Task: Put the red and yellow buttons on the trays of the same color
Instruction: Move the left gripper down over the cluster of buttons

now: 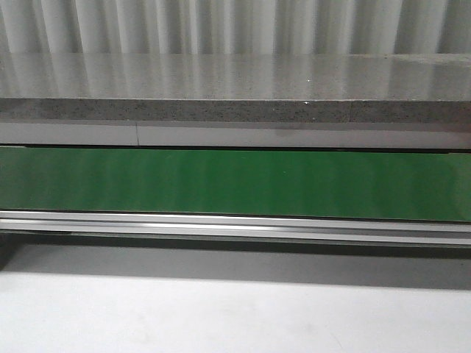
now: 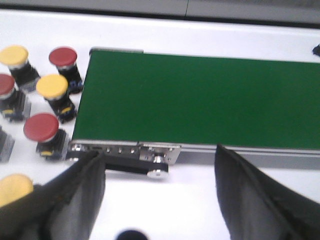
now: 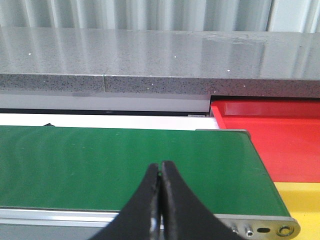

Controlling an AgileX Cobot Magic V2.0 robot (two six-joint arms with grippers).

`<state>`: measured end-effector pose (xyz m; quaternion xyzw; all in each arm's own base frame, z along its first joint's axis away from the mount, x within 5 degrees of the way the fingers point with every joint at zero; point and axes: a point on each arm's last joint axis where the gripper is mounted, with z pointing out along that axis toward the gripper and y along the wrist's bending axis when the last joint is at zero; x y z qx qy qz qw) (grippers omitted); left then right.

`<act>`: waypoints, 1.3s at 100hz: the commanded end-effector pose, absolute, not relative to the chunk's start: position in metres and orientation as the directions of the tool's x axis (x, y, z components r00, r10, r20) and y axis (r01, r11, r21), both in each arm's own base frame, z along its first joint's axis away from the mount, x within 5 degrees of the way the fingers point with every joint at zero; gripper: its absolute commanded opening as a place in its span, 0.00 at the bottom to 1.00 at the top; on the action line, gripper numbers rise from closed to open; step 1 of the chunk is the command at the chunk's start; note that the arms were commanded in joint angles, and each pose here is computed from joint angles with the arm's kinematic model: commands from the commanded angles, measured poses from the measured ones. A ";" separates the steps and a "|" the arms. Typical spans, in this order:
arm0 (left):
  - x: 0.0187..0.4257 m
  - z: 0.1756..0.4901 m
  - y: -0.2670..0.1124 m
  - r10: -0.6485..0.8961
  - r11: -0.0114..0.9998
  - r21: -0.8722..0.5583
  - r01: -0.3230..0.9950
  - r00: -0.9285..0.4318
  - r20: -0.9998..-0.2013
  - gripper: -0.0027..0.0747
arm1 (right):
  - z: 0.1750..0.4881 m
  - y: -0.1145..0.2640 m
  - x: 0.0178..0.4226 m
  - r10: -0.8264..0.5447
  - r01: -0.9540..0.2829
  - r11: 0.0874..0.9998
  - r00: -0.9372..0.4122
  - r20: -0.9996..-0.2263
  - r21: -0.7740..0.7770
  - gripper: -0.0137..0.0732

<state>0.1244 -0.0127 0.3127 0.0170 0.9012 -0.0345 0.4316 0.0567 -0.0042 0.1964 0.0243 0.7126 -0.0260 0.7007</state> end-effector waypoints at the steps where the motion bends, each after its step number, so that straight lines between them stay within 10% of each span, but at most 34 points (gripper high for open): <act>1: 0.139 0.324 -0.009 -0.041 0.999 -0.045 -0.010 -0.658 -0.752 0.65 | 0.211 -0.004 0.054 -0.027 0.071 0.997 0.091 -0.996 -0.020 0.08; 76: 0.199 0.280 0.070 -0.421 0.897 -0.013 -0.441 -0.847 -0.324 0.65 | 0.211 -0.004 0.054 -0.027 0.071 0.997 0.091 -0.996 -0.020 0.08; 130: 0.242 0.227 0.094 -0.456 0.887 0.001 -0.461 -0.878 -0.147 0.65 | 0.211 -0.004 0.054 -0.027 0.071 0.997 0.091 -0.996 -0.020 0.08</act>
